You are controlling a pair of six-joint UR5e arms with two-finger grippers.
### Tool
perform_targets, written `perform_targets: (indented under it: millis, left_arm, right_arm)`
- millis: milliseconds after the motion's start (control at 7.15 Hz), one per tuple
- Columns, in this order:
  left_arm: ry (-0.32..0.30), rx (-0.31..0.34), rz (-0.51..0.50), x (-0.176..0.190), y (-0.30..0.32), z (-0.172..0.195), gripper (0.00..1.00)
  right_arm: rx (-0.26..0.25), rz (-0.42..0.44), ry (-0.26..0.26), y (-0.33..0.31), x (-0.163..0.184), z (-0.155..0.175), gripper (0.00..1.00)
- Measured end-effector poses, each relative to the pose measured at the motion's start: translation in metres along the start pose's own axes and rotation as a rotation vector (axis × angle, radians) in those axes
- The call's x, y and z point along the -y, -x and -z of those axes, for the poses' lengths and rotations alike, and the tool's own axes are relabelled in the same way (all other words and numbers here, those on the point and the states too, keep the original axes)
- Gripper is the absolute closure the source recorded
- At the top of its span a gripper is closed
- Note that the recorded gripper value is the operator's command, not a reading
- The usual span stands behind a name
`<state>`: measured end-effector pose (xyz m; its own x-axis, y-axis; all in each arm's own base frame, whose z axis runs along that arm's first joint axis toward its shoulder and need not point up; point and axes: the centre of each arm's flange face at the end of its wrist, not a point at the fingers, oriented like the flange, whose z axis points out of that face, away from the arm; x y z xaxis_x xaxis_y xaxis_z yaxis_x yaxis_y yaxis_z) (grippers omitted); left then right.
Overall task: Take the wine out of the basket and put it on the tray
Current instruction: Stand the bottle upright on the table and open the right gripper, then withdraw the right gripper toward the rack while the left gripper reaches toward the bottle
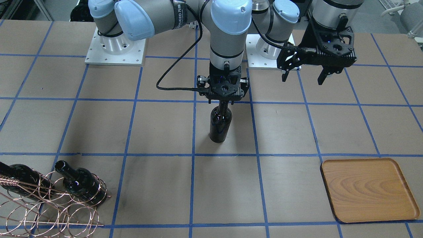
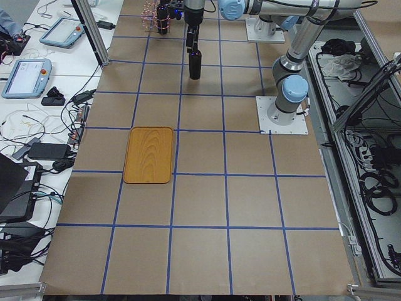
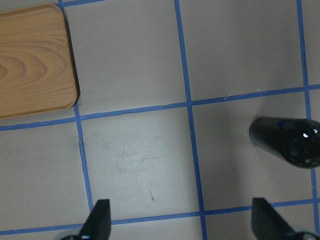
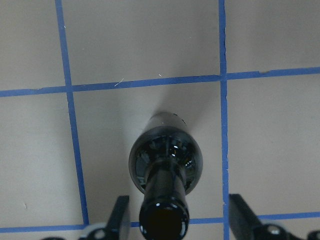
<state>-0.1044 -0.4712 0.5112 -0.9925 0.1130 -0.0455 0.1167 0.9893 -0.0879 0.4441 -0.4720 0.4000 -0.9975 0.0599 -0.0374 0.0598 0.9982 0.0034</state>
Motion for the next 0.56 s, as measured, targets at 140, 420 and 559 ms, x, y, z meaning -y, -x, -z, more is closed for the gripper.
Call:
perform_targets:
  millis: [140,420,559]
  left_arm:
    - [-0.002,-0.002,0.004,0.000,-0.001,0.000,0.00]
    - [0.013,-0.008,0.058,-0.004,-0.003,0.003,0.00]
    - [0.026,-0.011,0.123,-0.005,-0.005,0.002,0.00]
  right_arm:
    - [0.011,-0.010,-0.022,-0.007,0.002,0.015,0.00]
    - [0.045,-0.047,-0.102,-0.060,0.022,0.071,0.00]
    - [0.046,-0.039,-0.141,-0.106,0.040,0.099,0.00]
